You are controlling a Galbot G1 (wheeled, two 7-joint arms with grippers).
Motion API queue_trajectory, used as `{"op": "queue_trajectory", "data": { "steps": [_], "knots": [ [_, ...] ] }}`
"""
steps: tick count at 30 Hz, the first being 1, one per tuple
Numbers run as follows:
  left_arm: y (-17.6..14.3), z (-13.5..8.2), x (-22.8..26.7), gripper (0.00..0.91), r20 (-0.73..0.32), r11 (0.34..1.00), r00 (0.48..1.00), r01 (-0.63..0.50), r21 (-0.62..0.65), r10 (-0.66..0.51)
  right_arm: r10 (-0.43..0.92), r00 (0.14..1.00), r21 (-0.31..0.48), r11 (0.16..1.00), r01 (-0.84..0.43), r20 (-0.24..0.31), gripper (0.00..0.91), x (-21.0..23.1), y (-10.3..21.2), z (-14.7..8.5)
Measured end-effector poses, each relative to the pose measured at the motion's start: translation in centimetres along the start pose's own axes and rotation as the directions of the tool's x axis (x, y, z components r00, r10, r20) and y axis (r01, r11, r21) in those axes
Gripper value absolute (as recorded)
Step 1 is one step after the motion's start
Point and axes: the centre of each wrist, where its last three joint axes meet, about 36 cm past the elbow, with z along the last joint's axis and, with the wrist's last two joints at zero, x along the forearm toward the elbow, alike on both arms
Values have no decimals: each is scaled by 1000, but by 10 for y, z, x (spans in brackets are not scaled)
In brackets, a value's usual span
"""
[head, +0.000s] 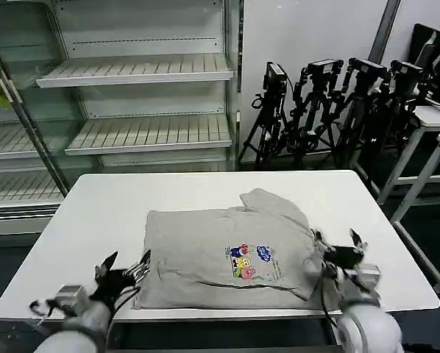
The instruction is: Fold and organize the clothes.
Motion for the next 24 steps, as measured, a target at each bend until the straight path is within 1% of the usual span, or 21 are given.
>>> {"op": "queue_trajectory", "data": {
  "steps": [7, 13, 19, 24],
  "knots": [
    [-7, -11, -72, 907, -13, 999, 1000, -20, -31, 20, -22, 999, 11, 1000, 23, -42, 907, -79, 31, -12],
    [-11, -22, -121, 907, -31, 998, 999, -10, -59, 9, -43, 996, 21, 999, 45, -72, 907, -133, 54, -27],
    [-7, -32, -156, 907, -48, 996, 998, 23, -86, -28, -65, 992, 35, 997, 70, -111, 907, -172, 75, -39],
    [-2, -38, -176, 907, -58, 994, 997, 50, -102, -56, -76, 985, 44, 996, 84, -155, 907, -193, 88, -39]
  ]
}}
